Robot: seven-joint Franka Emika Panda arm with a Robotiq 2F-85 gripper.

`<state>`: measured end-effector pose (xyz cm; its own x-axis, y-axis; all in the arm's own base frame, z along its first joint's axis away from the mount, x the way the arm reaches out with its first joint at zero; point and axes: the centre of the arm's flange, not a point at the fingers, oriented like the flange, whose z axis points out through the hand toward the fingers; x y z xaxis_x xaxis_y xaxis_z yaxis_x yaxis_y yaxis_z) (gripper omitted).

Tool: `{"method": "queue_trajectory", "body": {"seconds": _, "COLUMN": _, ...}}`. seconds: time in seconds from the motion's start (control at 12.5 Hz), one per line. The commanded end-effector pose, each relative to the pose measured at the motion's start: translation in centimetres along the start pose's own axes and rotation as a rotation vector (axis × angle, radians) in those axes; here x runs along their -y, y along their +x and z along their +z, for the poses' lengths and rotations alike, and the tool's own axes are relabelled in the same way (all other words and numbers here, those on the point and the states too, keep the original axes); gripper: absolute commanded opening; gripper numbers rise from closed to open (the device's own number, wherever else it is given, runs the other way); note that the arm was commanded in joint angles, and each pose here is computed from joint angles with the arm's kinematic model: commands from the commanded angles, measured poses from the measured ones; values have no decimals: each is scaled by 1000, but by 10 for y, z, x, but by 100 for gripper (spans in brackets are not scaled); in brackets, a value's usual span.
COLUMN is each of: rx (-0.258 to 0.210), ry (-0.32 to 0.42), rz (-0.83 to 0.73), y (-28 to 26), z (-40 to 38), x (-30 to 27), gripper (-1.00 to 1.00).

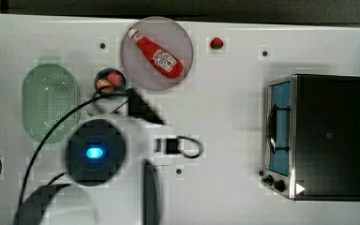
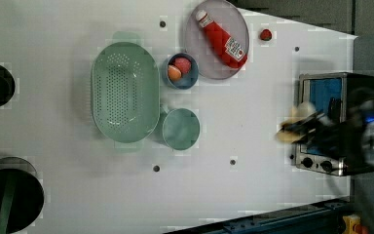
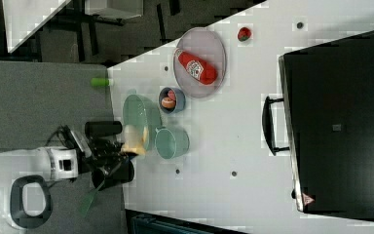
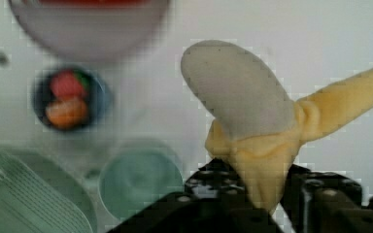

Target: Pick Banana and place it in mug.

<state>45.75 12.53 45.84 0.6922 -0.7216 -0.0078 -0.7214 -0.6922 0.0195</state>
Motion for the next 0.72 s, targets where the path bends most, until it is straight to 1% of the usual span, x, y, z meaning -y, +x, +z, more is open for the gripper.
{"method": "queue_trajectory", "body": {"seconds": 0.08, "rx": 36, "ry": 17, "rz": 122, "y": -41, "z": 13, "x": 31, "gripper": -46}}
{"method": "queue_trajectory", "body": {"seconds": 0.24, "rx": 37, "ry": 20, "rz": 159, "y": -67, "z": 33, "x": 52, "gripper": -46}}
{"method": "queue_trajectory", "body": {"seconds": 0.4, "rx": 51, "ry": 20, "rz": 237, "y": -88, "z": 61, "x": 70, "gripper": -46}}
{"method": "queue_trajectory", "body": {"seconds": 0.56, "rx": 78, "ry": 6, "rz": 296, "y": -99, "z": 94, "x": 84, "gripper": -46}}
{"method": "queue_trajectory", "body": {"seconds": 0.64, "rx": 84, "ry": -5, "rz": 314, "y": -100, "z": 111, "x": 89, "gripper": -46}}
{"method": "queue_trajectory", "body": {"seconds": 0.72, "rx": 76, "ry": -26, "rz": 316, "y": -98, "z": 127, "x": 90, "gripper": -46}}
